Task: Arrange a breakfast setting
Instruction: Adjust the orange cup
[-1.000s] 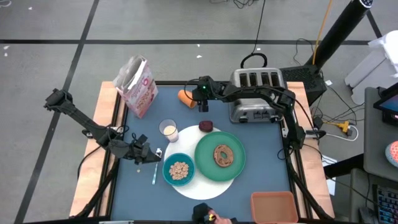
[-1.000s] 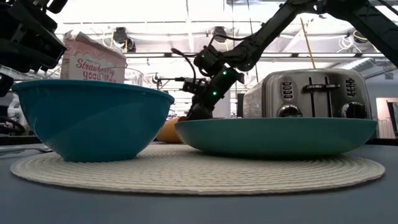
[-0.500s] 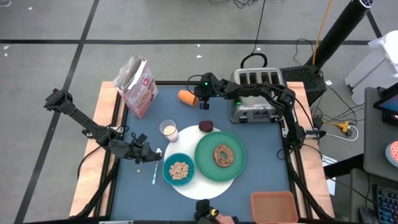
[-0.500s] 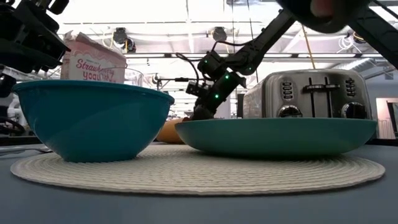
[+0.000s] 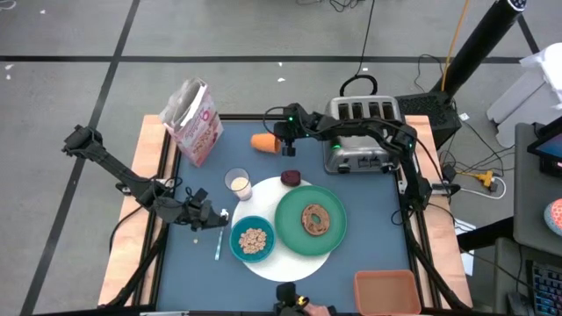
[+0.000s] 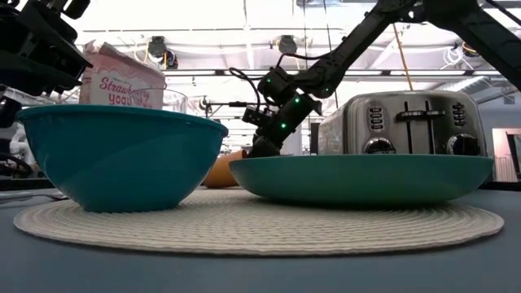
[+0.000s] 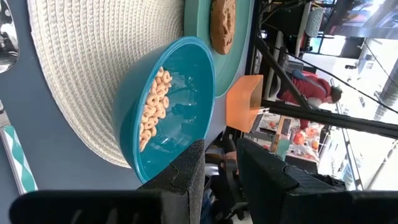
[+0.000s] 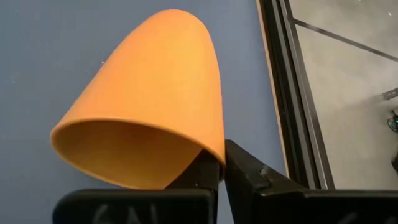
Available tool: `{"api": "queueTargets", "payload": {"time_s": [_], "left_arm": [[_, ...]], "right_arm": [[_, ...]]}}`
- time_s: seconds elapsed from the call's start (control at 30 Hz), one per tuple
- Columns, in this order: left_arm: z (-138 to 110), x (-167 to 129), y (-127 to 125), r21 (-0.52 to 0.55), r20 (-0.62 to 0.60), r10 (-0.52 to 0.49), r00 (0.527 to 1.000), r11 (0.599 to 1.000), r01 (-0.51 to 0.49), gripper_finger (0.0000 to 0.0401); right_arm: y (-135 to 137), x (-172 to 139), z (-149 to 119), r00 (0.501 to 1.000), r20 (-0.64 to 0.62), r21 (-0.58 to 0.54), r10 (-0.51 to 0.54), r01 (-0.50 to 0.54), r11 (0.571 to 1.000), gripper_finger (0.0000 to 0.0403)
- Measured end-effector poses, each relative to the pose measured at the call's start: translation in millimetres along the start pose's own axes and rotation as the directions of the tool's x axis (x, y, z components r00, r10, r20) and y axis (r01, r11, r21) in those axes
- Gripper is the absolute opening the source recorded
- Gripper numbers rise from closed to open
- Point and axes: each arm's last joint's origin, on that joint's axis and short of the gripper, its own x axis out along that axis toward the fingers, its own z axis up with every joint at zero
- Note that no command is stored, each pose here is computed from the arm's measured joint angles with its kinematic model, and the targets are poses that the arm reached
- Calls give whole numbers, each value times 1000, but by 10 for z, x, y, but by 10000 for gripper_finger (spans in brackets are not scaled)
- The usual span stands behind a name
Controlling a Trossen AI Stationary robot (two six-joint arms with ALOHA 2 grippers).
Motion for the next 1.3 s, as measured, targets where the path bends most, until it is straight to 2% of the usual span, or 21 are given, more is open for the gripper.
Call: {"api": "queueTargets", "payload": {"time_s": [0.2,0.33,0.53,0.73,0.87,1.07,1.2,1.3], "left_arm": [[0,0,0,1,0,0,1000,1000,0,99],[0,0,0,1,1,0,1000,1000,0,99],[0,0,0,1,1,0,1000,1000,0,99],[0,0,1,19,2,0,1000,1000,-1,99],[1,0,1,29,2,0,1000,1000,-1,99],[1,0,0,46,2,0,1000,999,0,99],[1,0,0,50,4,0,1000,999,0,99],[2,0,0,53,6,-1,1000,999,1,99]], "right_arm": [[-38,-168,79,1000,-16,-1,-5,5,1000,5],[-74,-391,160,996,-76,-5,-50,49,999,5],[-95,-909,291,985,-164,-11,-46,45,999,5],[-112,-1416,400,973,-232,84,1,19,996,4],[-193,-1638,575,965,-262,93,19,5,996,2],[-343,-1717,934,952,-293,24,-88,99,995,1],[-421,-1703,1102,940,-335,14,-59,67,998,1],[-414,-1580,1108,912,-410,14,-8,15,1000,1]]}}
